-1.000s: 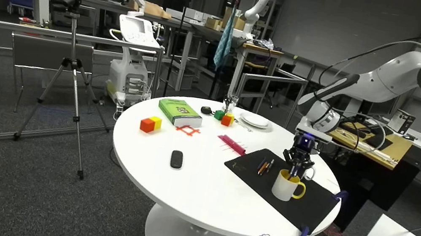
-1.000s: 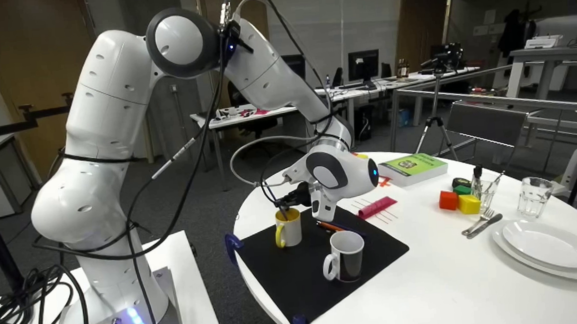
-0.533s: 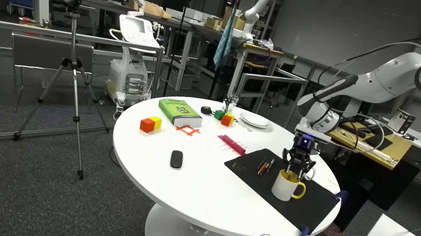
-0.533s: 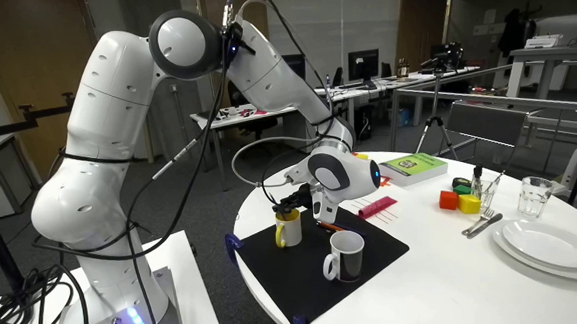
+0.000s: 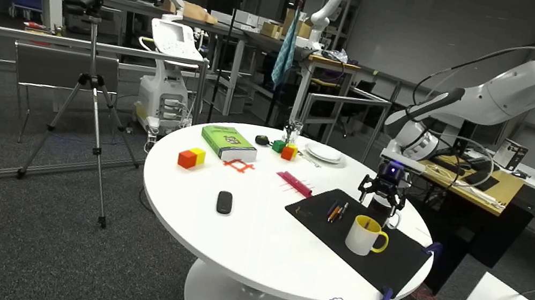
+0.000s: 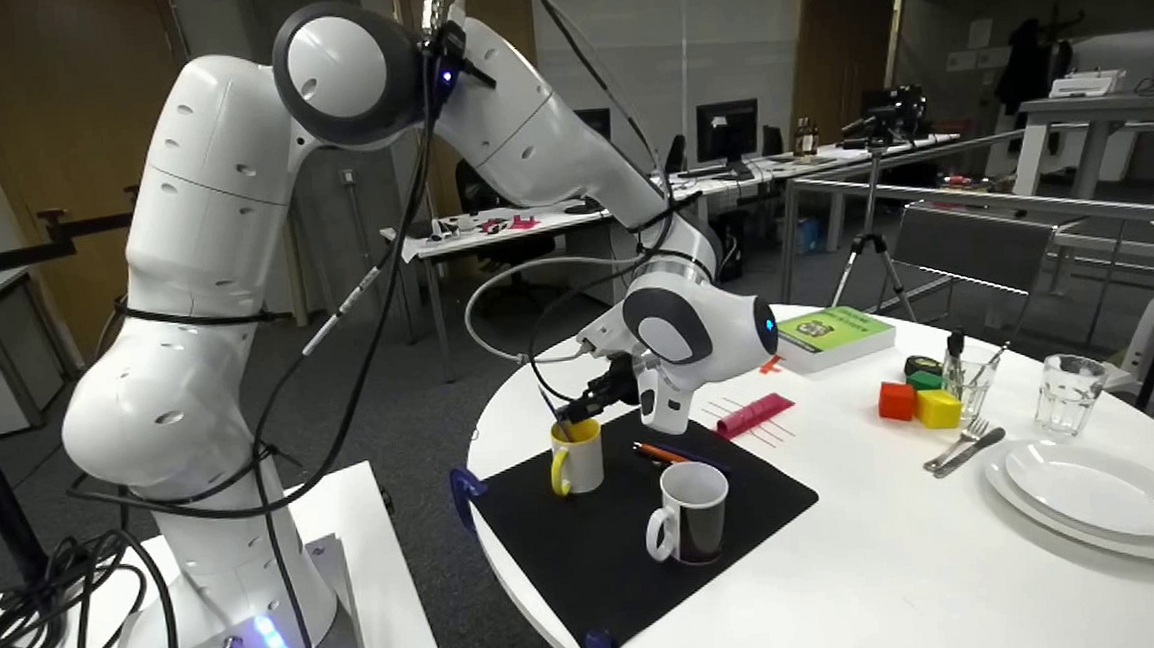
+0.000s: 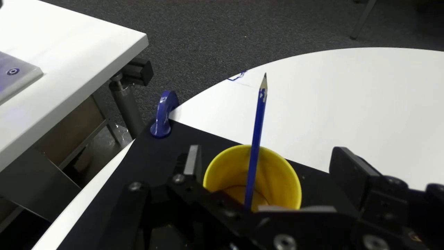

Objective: Place the pencil in the white mug with the eraser down

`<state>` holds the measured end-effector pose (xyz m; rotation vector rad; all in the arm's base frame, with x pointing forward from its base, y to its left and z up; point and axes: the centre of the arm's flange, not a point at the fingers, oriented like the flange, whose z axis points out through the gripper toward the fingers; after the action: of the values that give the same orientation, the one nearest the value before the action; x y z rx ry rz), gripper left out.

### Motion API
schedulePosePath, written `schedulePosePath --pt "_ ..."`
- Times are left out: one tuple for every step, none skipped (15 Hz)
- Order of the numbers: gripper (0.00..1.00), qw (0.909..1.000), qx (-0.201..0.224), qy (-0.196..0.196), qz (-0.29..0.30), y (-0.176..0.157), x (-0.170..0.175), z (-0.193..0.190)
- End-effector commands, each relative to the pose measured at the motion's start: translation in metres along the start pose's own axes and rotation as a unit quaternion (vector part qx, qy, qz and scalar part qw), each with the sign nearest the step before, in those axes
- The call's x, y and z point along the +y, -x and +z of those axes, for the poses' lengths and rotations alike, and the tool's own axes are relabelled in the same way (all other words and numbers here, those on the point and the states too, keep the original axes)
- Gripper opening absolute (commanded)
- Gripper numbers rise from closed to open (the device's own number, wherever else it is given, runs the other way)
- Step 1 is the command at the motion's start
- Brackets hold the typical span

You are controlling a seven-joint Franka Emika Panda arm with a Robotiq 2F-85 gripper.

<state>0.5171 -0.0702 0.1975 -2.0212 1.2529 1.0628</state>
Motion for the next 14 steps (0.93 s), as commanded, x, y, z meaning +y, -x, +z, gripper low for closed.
schedulePosePath --pt "1.0 0.9992 0.031 -0.016 -0.017 0.04 0.013 -0.042" --pt "1.0 0.9989 0.039 -0.018 -0.02 0.045 0.015 -0.051" --pt "1.0 0.9984 0.049 -0.019 -0.022 0.051 0.018 -0.059" --pt "1.0 0.9981 0.055 -0.016 -0.025 0.056 0.02 -0.066" --pt "1.0 0.9973 0.068 -0.01 -0.023 0.061 0.025 -0.074" --pt "1.0 0.9963 0.081 -0.011 -0.026 0.066 0.03 -0.082" --pt "1.0 0.9952 0.094 -0.011 -0.026 0.07 0.034 -0.088" --pt "1.0 0.9938 0.107 -0.013 -0.027 0.076 0.04 -0.095" --pt "1.0 0.992 0.123 -0.014 -0.026 0.081 0.046 -0.101" --pt "1.0 0.9898 0.14 -0.014 -0.024 0.087 0.053 -0.107" --pt "1.0 0.9865 0.162 -0.01 -0.02 0.092 0.06 -0.112" --pt "1.0 0.9823 0.187 -0.008 -0.016 0.095 0.067 -0.115" --pt "1.0 0.9779 0.209 -0.007 -0.01 0.102 0.072 -0.119" --pt "1.0 0.973 0.231 -0.007 -0.005 0.105 0.077 -0.121"
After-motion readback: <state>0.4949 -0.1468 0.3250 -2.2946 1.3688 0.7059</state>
